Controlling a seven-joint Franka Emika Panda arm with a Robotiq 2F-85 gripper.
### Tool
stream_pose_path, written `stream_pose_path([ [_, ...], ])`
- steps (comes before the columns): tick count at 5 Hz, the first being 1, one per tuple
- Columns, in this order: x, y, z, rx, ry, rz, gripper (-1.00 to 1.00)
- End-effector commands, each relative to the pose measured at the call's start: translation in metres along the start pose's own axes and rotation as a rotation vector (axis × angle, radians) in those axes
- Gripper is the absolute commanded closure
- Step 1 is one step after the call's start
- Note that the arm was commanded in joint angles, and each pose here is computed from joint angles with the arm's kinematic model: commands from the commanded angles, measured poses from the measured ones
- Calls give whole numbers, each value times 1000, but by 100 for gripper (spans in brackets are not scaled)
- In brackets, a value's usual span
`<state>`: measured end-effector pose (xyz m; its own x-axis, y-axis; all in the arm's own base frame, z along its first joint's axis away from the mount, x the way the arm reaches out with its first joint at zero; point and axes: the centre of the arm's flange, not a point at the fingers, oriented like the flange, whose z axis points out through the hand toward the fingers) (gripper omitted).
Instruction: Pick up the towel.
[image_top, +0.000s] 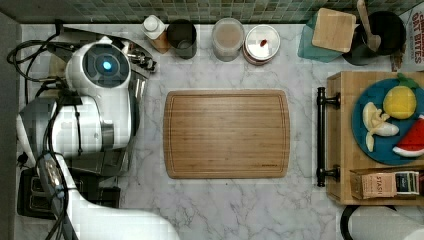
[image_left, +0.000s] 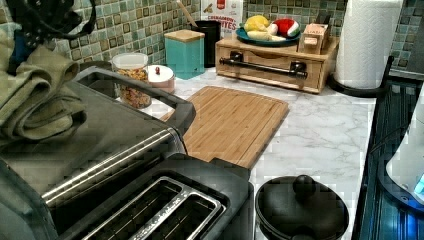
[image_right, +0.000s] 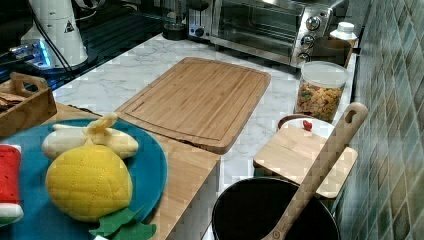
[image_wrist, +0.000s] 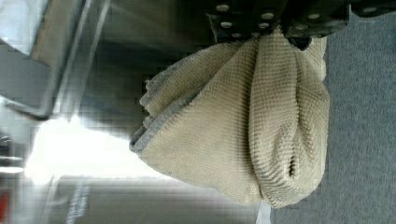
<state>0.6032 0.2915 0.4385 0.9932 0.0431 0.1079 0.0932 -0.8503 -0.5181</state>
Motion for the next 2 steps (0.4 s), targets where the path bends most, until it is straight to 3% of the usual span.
stream_pose_path([
  [1,-17,81,-192,22,341,197,100],
  [2,-22,105,-218,-65,419,257,100],
])
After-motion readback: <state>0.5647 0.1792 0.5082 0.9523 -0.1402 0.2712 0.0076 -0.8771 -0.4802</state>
